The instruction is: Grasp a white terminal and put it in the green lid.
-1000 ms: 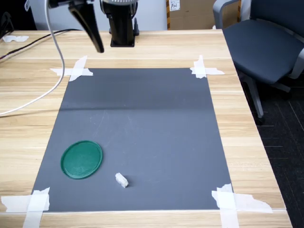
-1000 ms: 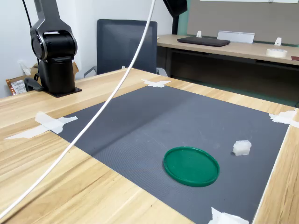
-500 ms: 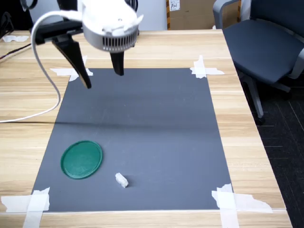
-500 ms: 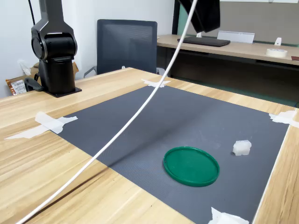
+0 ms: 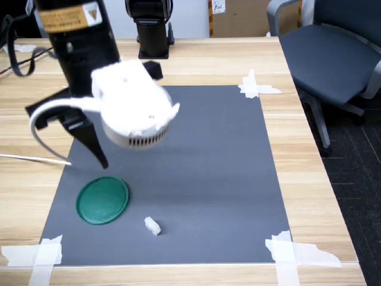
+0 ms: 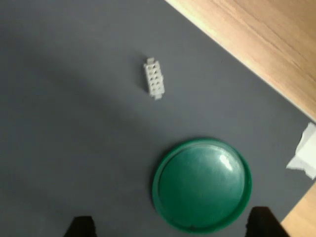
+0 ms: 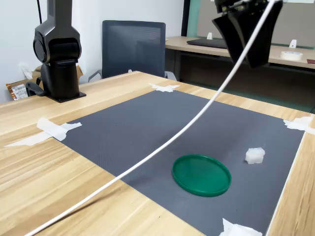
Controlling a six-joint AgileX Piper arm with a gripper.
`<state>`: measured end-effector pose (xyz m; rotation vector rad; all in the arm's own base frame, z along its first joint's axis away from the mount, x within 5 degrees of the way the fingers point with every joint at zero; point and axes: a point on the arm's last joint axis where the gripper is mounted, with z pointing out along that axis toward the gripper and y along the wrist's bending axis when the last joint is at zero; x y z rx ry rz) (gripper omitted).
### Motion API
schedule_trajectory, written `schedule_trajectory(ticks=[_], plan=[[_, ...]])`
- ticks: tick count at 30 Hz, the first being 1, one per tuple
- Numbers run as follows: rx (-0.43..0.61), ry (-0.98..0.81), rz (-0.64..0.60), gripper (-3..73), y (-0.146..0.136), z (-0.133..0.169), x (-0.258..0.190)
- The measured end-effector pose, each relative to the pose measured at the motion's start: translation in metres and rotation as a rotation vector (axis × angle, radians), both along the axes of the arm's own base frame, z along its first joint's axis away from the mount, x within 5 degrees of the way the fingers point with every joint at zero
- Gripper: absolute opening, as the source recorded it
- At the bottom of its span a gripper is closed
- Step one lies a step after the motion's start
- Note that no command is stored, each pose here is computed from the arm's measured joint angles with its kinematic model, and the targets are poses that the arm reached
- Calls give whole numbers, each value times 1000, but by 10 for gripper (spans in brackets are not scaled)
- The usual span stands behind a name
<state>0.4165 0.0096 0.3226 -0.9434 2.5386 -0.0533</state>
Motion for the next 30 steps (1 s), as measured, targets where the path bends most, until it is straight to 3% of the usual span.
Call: schedule_trajectory(ticks=[15, 23, 30], plan=[[-11, 105, -10, 590, 1, -58, 34], [-60, 108, 58, 574, 21, -74, 42], [-89, 90, 54, 546, 21, -89, 52]])
